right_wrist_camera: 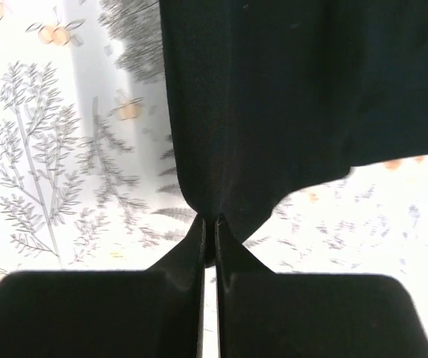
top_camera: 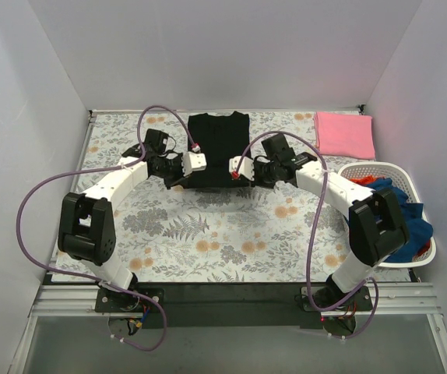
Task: Fold and stack the t-shirts
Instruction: Fold the tshirt
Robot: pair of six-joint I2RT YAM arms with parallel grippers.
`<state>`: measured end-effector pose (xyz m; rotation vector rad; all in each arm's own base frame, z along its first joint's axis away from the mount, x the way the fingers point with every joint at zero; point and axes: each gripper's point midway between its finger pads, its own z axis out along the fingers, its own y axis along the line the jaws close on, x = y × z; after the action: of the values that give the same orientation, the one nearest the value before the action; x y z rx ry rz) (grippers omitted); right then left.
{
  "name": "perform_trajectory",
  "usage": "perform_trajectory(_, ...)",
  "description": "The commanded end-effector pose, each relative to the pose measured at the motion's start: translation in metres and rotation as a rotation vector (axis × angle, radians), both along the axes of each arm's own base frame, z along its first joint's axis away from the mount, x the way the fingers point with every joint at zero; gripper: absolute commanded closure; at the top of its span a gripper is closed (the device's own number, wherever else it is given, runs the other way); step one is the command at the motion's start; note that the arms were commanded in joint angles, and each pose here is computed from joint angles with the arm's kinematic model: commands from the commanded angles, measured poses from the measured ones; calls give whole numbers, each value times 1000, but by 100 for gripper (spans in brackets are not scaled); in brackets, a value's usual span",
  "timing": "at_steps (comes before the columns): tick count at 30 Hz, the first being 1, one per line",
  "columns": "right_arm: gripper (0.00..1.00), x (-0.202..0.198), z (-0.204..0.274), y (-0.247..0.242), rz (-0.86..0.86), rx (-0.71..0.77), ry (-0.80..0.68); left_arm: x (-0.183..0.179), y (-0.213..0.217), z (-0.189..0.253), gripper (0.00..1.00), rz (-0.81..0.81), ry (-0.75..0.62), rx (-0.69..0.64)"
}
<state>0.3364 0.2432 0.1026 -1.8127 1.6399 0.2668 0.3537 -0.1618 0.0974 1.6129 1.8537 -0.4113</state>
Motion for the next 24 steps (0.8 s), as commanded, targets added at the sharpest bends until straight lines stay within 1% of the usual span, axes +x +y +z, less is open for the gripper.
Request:
perform_trajectory(1, 99, -1, 34, -9, -26, 0, 14, 4, -1, 28, 100, 20, 8, -35)
perform_trajectory(2, 99, 3, 44, -8, -26, 3, 0, 5, -1, 33, 100, 20, 2, -37)
perform_trajectory(6, 99, -9, 61, -14, -13, -2, 3, -2, 0, 48, 100, 12, -25, -43)
perform_trajectory(9, 99, -25, 69, -19, -14, 4, 22, -20, 1, 60, 100, -8, -19, -57)
perform_trajectory(11, 99, -41, 69, -20, -7, 4, 45, -42, 0, 69, 100, -28, -5, -72)
perform_trajectory(12, 99, -49, 78, -22, -5, 15, 31, -54, -1, 71, 100, -41, 12, -74)
perform_trajectory(13, 99, -62, 72, -22, 13, 9, 48, -62, -1, 73, 100, -46, 16, -75)
perform_trajectory(14, 99, -72, 74, -21, 20, 21, 50, -74, 0, 80, 100, -52, -2, -85)
perform_trajectory(16, 99, -97, 83, -18, 59, 43, 30, -96, 1, 83, 100, -63, 16, -96)
perform_trajectory(17, 99, -109, 77, -21, 60, 38, 55, -109, 0, 94, 100, -79, -2, -121)
perform_trajectory(18, 99, -119, 85, -21, 70, 57, 42, -120, 0, 96, 100, -86, 9, -131)
perform_trajectory(20, 99, -142, 87, -22, 77, 62, 89, -146, -4, 104, 100, -104, 65, -174)
perform_trajectory(21, 99, -149, 95, -23, 82, 83, 86, -162, -2, 113, 100, -112, 78, -189)
perform_trajectory(22, 99, -161, 98, -24, 99, 82, 108, -169, -1, 116, 100, -114, 89, -196)
perform_trajectory(24, 99, -172, 112, -22, 96, 118, 112, -180, 3, 122, 100, -102, 98, -195)
